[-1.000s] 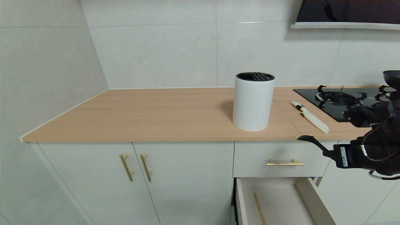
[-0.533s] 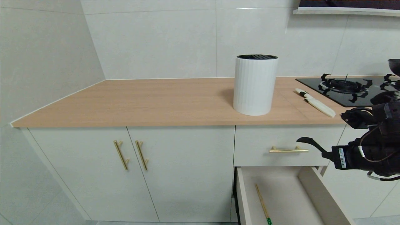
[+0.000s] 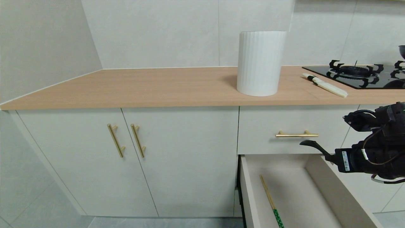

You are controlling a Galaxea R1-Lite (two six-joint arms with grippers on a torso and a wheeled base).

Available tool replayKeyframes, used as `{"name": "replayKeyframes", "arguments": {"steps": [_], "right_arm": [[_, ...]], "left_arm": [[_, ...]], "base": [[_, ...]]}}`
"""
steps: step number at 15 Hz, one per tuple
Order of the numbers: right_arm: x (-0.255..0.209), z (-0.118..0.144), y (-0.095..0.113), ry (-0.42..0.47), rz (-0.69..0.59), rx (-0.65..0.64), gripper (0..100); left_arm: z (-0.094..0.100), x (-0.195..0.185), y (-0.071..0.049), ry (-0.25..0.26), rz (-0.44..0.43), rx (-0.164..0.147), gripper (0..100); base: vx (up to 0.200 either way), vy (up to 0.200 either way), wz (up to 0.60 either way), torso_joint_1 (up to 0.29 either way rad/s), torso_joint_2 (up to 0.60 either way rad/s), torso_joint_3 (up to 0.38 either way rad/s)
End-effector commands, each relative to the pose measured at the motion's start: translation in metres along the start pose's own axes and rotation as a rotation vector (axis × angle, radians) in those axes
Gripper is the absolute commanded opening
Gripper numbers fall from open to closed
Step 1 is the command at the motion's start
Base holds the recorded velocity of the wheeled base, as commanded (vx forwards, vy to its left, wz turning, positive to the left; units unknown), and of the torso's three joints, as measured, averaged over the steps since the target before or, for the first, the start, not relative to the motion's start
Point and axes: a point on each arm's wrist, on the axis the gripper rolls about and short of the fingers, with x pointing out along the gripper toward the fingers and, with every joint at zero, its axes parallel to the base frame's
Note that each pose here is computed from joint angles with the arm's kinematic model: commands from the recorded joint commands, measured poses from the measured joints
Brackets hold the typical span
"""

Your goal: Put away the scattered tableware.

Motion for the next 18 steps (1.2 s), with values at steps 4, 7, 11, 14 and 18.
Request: {"name": "replayKeyframes", "arguments": {"steps": [4,7,11,14,18], "right_arm": [[0.002,-0.001,0.000,0.008,0.000,-0.008,0],[0.015,-0.007,0.000,0.059,-0.005,-0.031,0],[0.061,-0.029,0.000,0.234,-0.027,-0.041,0],[0.107,-0.048,0.000,0.323,-0.062,-0.050,0],[0.158,-0.078,-0.001,0.395,-0.091,-0.059,0]], "left_arm": [[0.000,0.000,0.000,0.000,0.000,-0.001,100],[0.000,0.000,0.000,0.000,0.000,-0.001,100],[0.000,0.000,0.000,0.000,0.000,-0.001,100],[0.000,0.000,0.000,0.000,0.000,-0.001,100],[0.000,0.000,0.000,0.000,0.000,-0.001,100]], "base": [[0.000,0.000,0.00,-0.034,0.20,0.141],[0.000,0.000,0.00,0.000,0.00,0.000],[0.000,0.000,0.00,0.000,0.00,0.000],[0.000,0.000,0.00,0.000,0.00,0.000],[0.000,0.000,0.00,0.000,0.00,0.000]]}}
